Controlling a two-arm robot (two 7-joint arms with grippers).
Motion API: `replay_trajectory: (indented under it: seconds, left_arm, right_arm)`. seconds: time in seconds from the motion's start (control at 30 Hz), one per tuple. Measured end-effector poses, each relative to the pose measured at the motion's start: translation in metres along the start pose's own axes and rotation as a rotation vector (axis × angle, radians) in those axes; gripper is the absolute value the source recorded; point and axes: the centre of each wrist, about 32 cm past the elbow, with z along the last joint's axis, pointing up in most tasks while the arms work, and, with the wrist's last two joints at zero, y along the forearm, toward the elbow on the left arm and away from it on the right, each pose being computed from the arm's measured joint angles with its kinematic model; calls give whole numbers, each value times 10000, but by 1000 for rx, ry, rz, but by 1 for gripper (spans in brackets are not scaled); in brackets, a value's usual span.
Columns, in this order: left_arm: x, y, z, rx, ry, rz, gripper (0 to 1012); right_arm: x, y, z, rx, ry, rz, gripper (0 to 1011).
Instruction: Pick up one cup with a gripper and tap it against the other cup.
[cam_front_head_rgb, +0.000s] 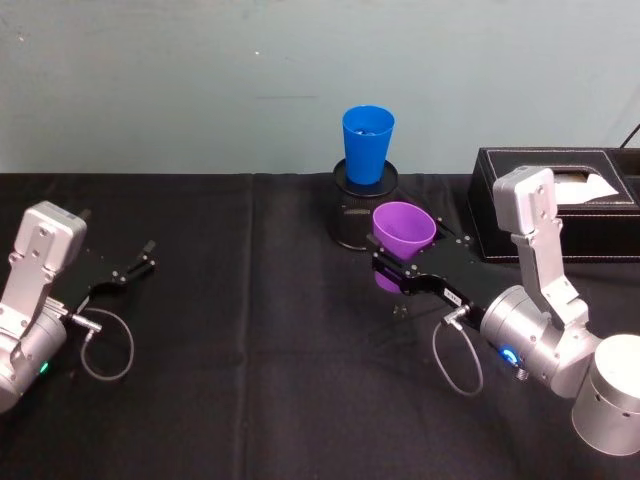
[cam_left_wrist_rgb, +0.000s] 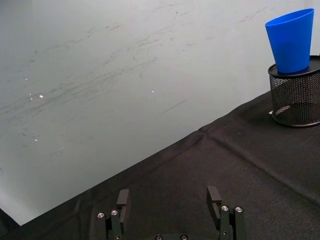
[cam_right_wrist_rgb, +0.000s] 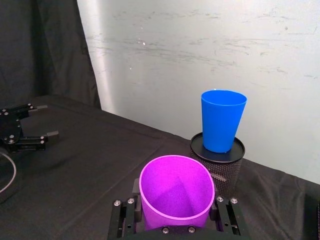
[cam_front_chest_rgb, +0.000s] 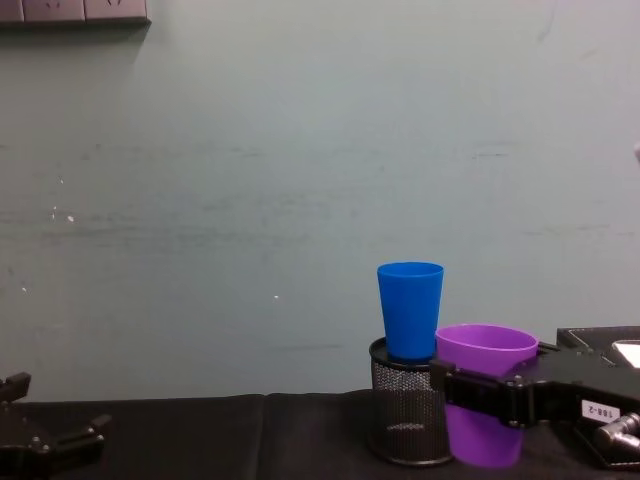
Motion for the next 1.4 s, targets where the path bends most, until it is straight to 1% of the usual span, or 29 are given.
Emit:
replay_trajectory:
  seconds: [1.4]
  left_arm:
    - [0,0,0,0,0,0,1000]
  right_arm:
    - [0,5,-8,2,-2,0,723]
